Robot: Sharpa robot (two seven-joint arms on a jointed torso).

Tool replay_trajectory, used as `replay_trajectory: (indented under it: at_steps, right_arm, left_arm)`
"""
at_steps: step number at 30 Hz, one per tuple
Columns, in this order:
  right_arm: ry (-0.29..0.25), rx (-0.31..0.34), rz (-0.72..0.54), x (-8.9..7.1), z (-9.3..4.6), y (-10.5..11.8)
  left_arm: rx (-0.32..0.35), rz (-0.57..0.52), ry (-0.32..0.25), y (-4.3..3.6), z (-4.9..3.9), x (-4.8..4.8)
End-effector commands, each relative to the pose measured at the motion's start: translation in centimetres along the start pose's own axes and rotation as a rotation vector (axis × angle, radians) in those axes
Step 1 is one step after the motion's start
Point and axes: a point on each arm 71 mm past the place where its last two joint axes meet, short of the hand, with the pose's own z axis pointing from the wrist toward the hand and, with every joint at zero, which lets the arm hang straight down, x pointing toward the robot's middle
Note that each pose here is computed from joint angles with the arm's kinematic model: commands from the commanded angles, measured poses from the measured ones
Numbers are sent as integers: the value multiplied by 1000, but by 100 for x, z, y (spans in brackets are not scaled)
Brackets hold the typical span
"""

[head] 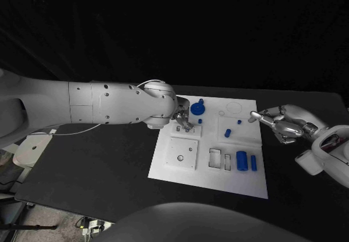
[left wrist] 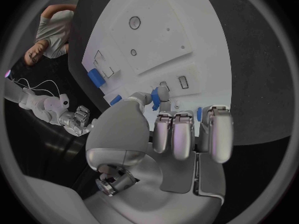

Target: Assemble the parts on the task board

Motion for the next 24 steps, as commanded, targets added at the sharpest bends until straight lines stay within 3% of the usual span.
replay_trajectory:
  at_steps: [1,24]
  right_arm:
    - [19,8,-1,15,0,-9]
    - [24,20,-1,13,-4,-31]
  left_arm:
    - [-8,10,4,4,5,11]
    - [-17,8,-1,38,18,38]
